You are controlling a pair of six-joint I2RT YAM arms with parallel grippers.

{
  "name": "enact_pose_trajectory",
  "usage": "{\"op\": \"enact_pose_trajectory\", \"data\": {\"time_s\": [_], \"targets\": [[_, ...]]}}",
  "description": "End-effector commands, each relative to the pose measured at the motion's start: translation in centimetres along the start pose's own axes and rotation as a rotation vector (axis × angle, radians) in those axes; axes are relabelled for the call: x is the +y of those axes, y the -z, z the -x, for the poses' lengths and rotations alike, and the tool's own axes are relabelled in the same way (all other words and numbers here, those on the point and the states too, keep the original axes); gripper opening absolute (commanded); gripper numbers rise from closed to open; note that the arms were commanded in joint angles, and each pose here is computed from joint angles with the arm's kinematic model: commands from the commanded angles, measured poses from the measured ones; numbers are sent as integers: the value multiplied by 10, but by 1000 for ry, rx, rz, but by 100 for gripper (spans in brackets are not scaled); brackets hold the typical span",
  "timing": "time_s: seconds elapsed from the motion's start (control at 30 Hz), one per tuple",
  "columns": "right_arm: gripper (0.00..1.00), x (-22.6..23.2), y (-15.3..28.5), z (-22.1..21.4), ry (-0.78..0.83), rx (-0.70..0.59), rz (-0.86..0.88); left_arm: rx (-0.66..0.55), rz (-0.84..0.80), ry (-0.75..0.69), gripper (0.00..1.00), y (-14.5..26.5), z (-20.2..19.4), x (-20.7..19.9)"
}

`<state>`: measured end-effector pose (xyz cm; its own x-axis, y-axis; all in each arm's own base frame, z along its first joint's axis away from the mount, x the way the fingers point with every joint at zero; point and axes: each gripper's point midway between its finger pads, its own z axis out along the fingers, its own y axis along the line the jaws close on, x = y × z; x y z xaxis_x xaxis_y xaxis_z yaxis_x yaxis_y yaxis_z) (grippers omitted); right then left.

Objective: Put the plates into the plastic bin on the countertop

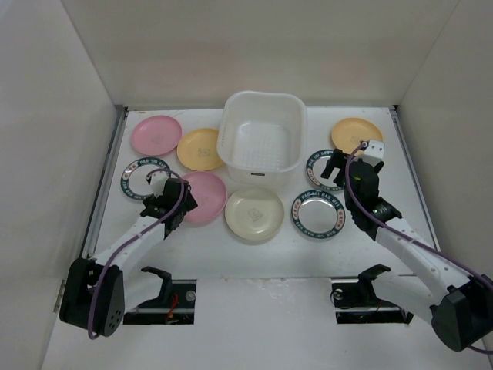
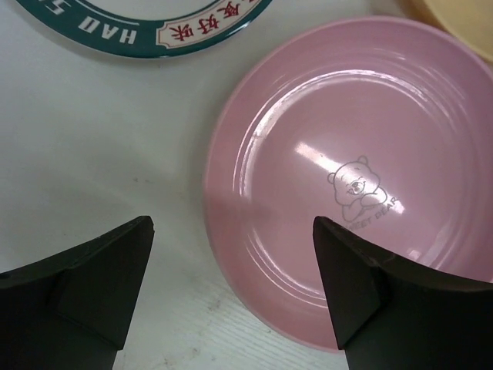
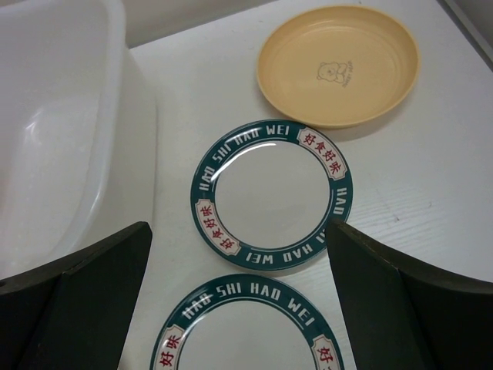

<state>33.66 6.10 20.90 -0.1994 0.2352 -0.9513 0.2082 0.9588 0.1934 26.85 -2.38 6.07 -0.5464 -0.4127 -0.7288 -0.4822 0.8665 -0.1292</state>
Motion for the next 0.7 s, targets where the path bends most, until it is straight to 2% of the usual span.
{"op": "enact_pose_trajectory", "data": {"time_s": [0.0,0.2,0.53,0.6,0.67], "targets": [[100,12,2,12,-38,-44,43,37,-10,49,80,-10,-11,-4],[100,14,4,14,-42,-49,55,107,3,113,64,-30,-29,-2],[100,15,6,17,-52,-64,64,116,19,163,5,-30,-31,10],[100,15,6,16,-52,-64,64,108,14,171,0,-26,-30,12],[100,15,6,16,-52,-64,65,93,-5,182,0,-17,-25,10]]}}
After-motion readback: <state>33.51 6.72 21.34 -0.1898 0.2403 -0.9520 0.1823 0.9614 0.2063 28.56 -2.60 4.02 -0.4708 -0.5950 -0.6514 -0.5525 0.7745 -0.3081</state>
